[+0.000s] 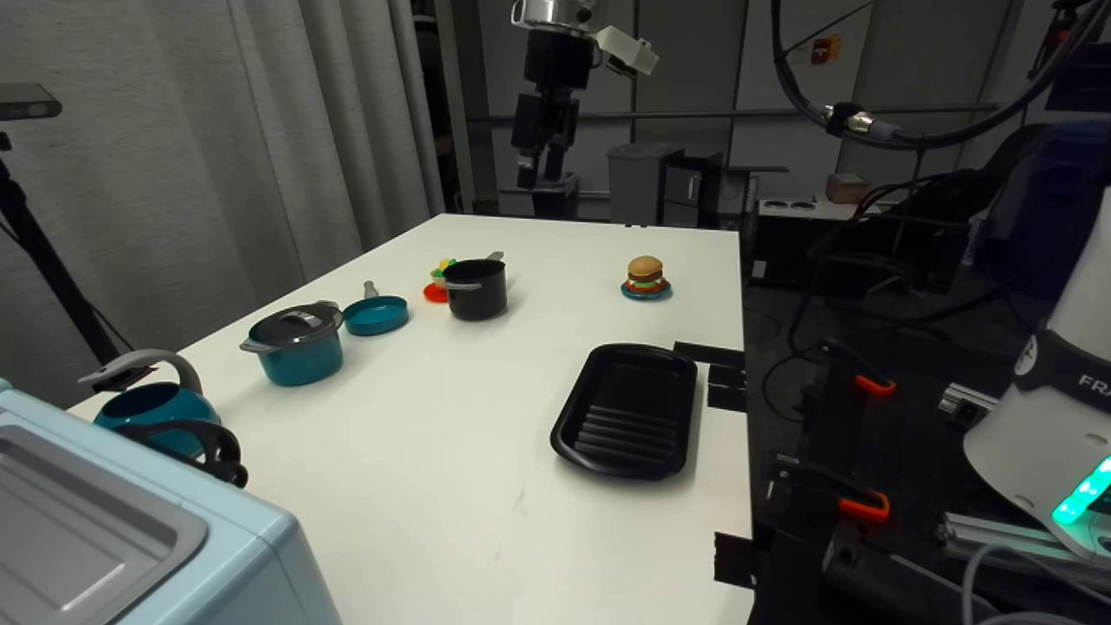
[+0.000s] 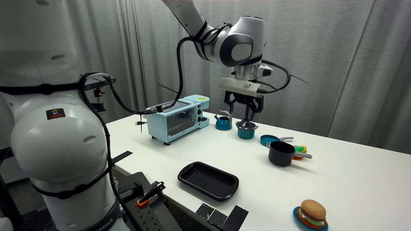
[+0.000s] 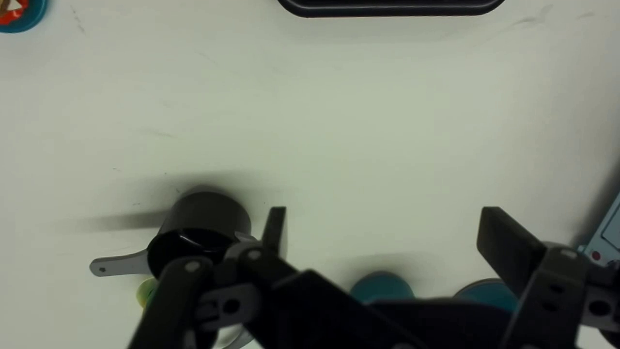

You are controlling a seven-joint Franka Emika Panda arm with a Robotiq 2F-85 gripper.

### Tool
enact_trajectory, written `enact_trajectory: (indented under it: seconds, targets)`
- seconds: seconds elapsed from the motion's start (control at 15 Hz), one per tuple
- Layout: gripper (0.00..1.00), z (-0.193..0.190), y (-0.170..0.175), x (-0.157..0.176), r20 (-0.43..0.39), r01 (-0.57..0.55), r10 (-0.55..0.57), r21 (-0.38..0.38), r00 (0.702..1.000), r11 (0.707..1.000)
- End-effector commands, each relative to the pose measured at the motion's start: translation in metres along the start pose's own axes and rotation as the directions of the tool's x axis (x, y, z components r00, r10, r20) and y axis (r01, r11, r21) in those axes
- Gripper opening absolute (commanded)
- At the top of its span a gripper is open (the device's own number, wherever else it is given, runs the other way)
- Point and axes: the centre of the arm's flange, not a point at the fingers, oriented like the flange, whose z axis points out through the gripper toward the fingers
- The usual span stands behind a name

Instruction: Take lid from the blue pot and put it on the table

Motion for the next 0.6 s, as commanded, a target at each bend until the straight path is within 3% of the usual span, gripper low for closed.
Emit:
enact_trajectory:
  seconds: [0.0, 0.53]
  targets:
    - [1.0, 0.0, 0.0, 0.0, 0.0, 0.0, 0.0, 0.0, 1.0, 1.0]
    - [1.0, 0.063, -0.047, 0.027, -0.043, -0.024, 0.023, -0.029, 0.999, 0.999]
